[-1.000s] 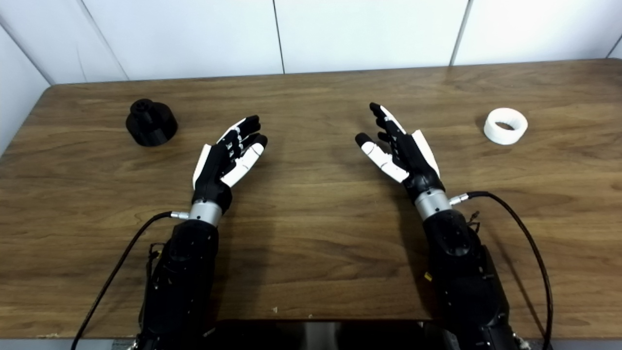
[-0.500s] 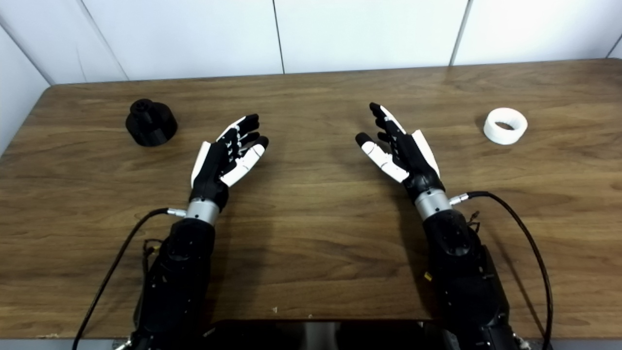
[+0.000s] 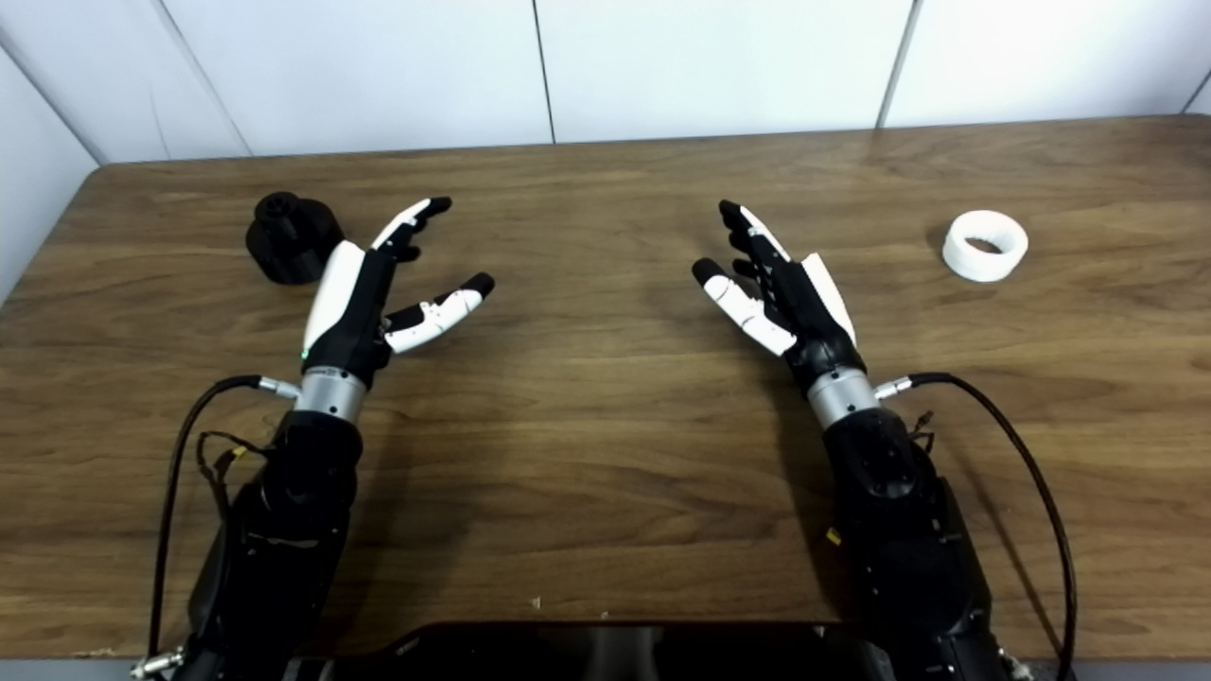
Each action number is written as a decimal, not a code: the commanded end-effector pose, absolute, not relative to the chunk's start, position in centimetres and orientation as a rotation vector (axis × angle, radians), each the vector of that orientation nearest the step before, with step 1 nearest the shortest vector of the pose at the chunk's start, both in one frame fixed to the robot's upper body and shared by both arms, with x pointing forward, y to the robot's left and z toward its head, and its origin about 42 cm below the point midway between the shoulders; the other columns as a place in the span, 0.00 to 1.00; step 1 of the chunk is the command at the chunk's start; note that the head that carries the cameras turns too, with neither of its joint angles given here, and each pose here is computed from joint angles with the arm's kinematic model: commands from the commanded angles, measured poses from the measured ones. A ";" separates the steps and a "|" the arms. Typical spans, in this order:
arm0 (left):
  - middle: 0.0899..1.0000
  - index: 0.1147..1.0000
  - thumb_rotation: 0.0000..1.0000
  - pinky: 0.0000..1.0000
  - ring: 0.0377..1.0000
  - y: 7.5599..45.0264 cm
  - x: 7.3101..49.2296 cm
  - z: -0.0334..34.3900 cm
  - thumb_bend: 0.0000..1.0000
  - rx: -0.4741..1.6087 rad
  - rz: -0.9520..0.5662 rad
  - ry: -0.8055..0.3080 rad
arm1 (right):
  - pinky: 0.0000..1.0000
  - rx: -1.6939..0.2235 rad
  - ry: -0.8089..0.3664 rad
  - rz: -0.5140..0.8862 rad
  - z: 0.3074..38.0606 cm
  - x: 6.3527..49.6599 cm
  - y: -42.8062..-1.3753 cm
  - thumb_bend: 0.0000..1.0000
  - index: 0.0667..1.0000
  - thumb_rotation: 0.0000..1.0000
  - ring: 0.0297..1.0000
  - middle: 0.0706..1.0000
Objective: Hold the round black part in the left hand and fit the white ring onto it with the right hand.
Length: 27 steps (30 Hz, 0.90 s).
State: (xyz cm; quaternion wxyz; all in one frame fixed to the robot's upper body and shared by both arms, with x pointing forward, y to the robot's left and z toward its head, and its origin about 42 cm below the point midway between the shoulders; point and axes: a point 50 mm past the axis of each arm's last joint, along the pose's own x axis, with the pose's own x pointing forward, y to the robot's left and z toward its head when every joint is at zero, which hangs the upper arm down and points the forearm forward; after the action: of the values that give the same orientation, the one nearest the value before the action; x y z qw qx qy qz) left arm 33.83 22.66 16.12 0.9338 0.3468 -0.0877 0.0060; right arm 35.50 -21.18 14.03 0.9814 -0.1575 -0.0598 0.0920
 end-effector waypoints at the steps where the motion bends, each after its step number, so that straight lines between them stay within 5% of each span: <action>1: 0.93 0.86 0.48 0.87 0.94 23.3 34.6 19.1 0.70 0.774 0.078 -0.283 | 0.89 -0.319 -0.223 0.181 16.3 36.6 -20.9 0.60 0.93 0.70 0.94 0.94; 12: 0.97 0.90 0.52 1.00 1.00 26.4 34.9 20.3 0.79 0.949 0.209 -0.275 | 0.89 -0.323 -0.221 0.184 16.1 36.6 -20.9 0.61 0.93 0.70 0.94 0.94; 27: 1.00 1.00 0.59 1.00 1.00 31.0 36.5 21.4 0.92 1.045 0.370 -0.205 | 0.87 -0.347 -0.227 0.175 16.0 36.8 -21.1 0.63 0.92 0.71 0.93 0.92</action>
State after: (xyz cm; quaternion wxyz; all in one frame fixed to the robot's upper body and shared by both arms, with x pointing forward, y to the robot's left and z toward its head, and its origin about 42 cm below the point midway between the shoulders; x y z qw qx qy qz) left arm 35.40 30.27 18.94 0.8624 0.4827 -0.0621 0.1392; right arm 35.71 -21.42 13.66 0.9794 -0.1696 -0.0613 0.0910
